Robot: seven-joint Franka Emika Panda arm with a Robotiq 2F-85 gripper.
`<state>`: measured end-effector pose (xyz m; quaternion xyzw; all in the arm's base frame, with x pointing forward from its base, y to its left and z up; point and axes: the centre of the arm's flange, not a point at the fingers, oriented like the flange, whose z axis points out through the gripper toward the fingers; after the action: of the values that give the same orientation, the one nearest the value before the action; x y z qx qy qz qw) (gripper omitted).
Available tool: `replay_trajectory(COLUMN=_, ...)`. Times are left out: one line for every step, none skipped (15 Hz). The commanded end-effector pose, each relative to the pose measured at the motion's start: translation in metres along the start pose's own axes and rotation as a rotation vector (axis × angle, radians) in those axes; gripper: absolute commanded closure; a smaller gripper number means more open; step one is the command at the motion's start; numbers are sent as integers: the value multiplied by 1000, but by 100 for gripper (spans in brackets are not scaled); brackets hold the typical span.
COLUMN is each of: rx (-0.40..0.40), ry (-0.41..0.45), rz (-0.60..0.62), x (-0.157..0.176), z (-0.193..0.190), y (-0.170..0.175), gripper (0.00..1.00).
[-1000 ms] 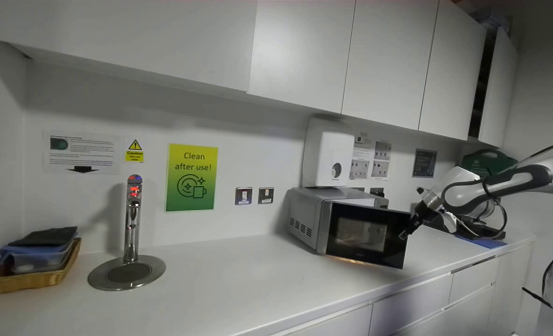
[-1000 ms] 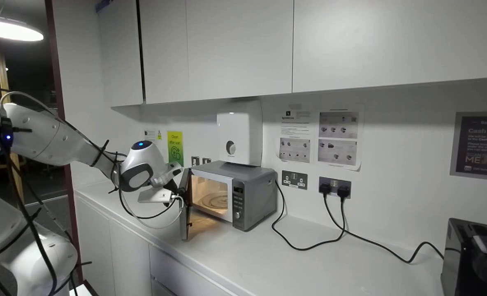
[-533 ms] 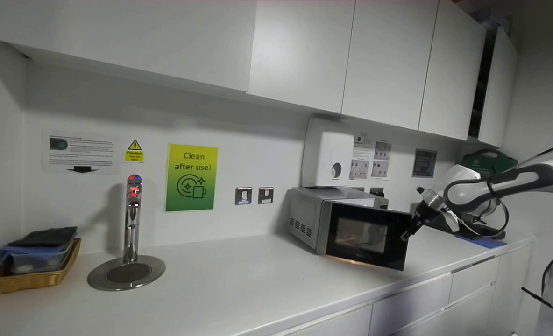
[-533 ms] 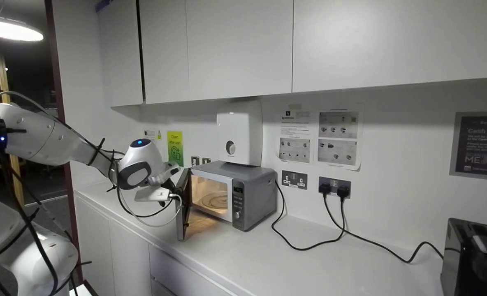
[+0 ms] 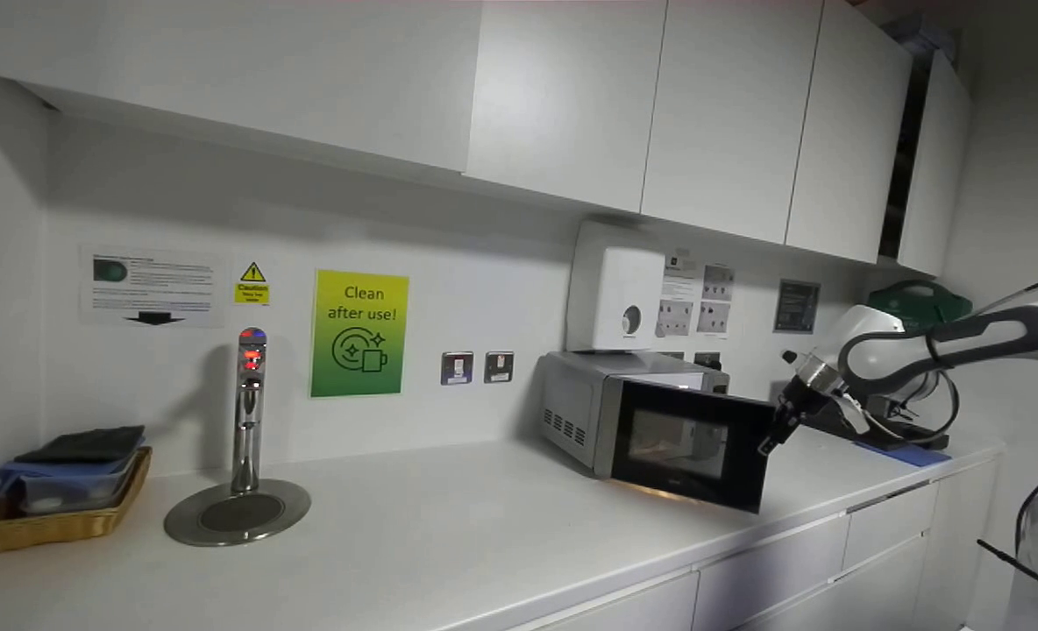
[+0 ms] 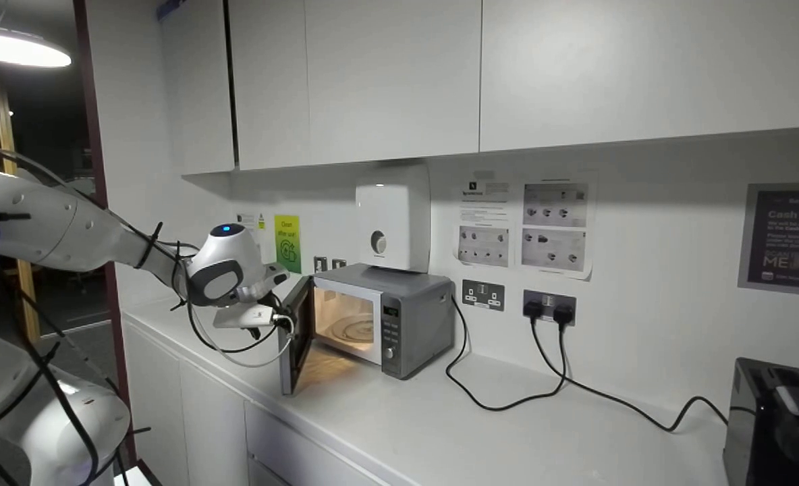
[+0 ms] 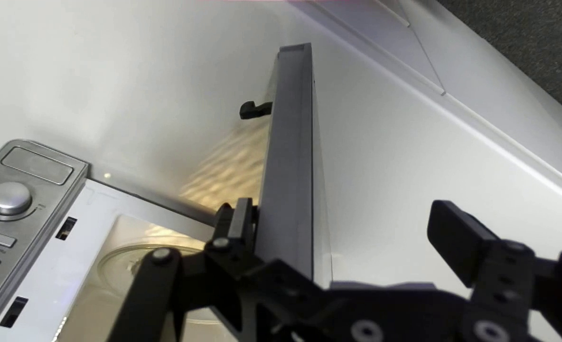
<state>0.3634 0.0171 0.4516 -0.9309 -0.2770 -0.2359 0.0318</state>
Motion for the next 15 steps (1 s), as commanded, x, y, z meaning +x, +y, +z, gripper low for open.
replay_trajectory(rx=30, ry=4, rz=-75, x=-26, z=-7, y=-32, gripper=0)
replay_trajectory(rx=53, ry=-7, rz=-84, x=-27, z=-9, y=-35, gripper=0)
replay_trajectory(rx=78, ry=-11, rz=-94, x=-28, z=-12, y=-38, gripper=0)
replay_trajectory(rx=104, ry=-18, rz=-104, x=-28, z=-15, y=-41, gripper=0)
replay_trajectory(rx=141, ry=-27, rz=-108, x=-28, z=-18, y=-44, gripper=0)
replay_trajectory(rx=174, ry=-37, rz=-116, x=-29, z=-20, y=-47, gripper=0)
replay_trajectory(rx=215, ry=-43, rz=-119, x=-29, z=-23, y=-50, gripper=0)
replay_trajectory(rx=252, ry=-55, rz=-122, x=-30, z=-25, y=-53, gripper=0)
replay_trajectory(rx=285, ry=-61, rz=-123, x=-31, z=-27, y=-55, gripper=0)
replay_trajectory(rx=314, ry=-70, rz=-126, x=-33, z=-28, y=-57, gripper=0)
replay_trajectory(rx=336, ry=-75, rz=-129, x=-35, z=-29, y=-58, gripper=0)
replay_trajectory(rx=358, ry=-80, rz=-132, x=-37, z=-30, y=-60, gripper=0)
replay_trajectory(rx=376, ry=-85, rz=-135, x=-38, z=-32, y=-61, gripper=0)
replay_trajectory(rx=392, ry=-90, rz=-139, x=-40, z=-32, y=-62, gripper=0)
replay_trajectory(rx=403, ry=-94, rz=-141, x=-41, z=-33, y=-63, gripper=0)
